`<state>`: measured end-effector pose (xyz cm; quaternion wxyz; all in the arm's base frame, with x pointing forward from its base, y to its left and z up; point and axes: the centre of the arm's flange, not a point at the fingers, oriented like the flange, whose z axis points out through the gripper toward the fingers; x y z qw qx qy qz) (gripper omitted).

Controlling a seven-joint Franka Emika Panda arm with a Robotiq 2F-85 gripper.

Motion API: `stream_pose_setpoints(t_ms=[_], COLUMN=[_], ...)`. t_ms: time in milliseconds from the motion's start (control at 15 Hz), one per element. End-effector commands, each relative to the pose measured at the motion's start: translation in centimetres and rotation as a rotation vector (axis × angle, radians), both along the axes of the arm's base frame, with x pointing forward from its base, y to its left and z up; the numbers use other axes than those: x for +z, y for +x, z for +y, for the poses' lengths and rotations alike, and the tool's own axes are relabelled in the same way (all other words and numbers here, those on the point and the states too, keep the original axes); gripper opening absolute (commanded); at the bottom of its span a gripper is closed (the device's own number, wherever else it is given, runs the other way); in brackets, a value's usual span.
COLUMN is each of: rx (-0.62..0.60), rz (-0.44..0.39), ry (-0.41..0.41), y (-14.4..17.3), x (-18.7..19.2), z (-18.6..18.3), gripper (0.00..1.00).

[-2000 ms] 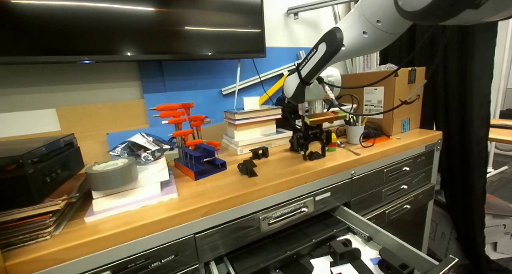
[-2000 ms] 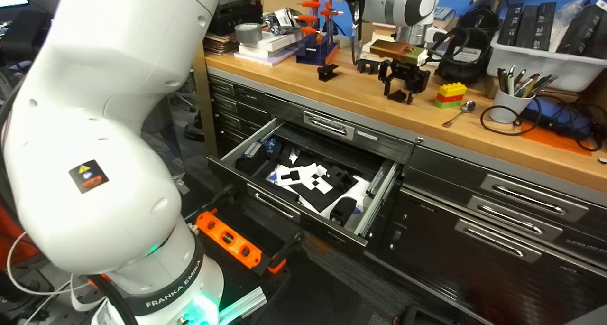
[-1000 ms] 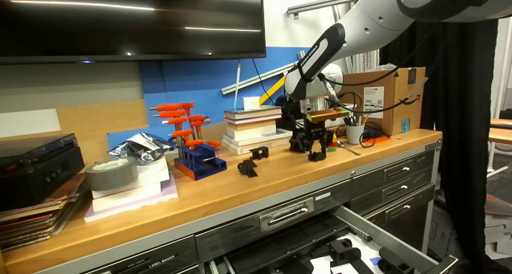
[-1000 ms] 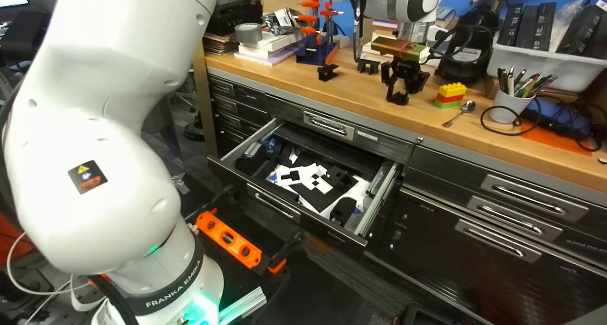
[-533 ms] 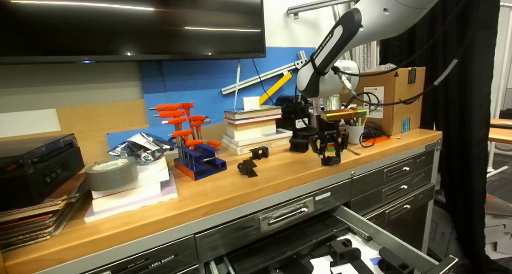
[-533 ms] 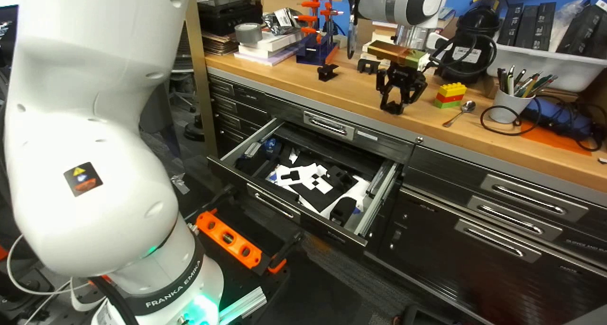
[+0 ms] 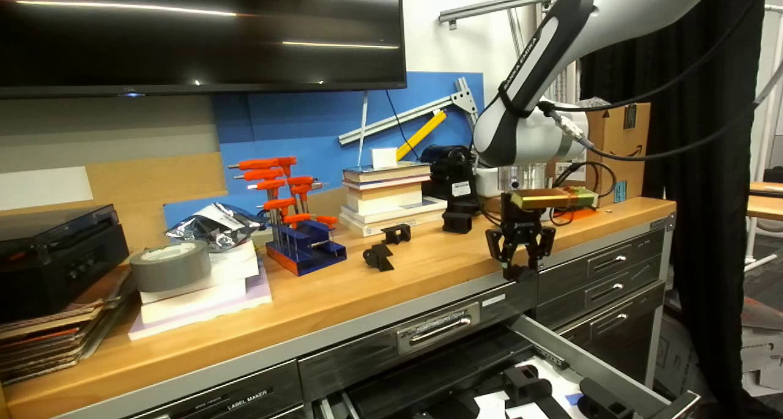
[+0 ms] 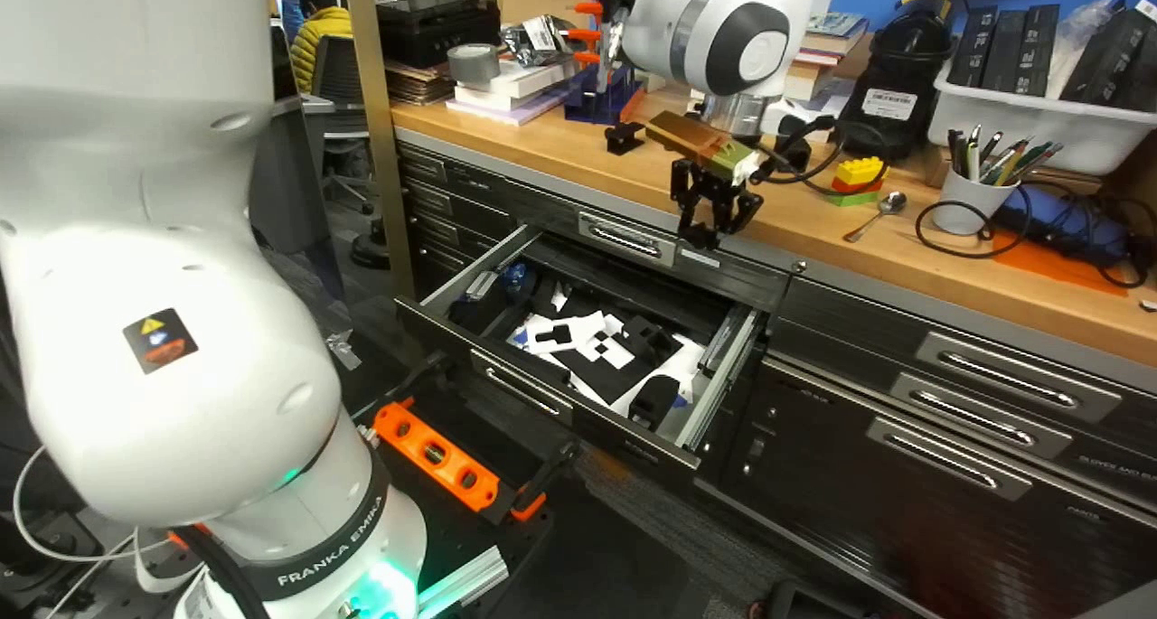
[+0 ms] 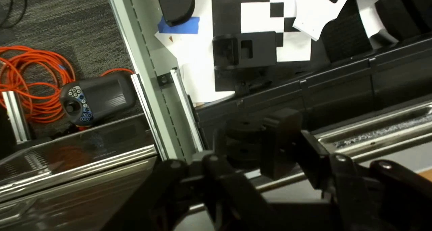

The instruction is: Place the black objects inside the open drawer then close the drawer

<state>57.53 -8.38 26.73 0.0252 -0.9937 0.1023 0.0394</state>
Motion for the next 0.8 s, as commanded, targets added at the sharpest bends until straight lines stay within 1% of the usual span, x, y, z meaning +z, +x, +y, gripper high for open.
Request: stream_pose_setpoints(t_ms=[0,200,333,733], rx=[-0.014,-0.025,-0.035,-0.071], rz=[-0.070,-0.082,-0.094,-0.108], ry=[0.000,0.002,-0.003,-0.021], y=[-6.0,-8.1,-8.9,-9.6], x=[-1.9,-4.4,-5.7,-8.2], z=[3.0,3.8,3.9,3.4], gripper=[0.30,0.30,0.30,0.30])
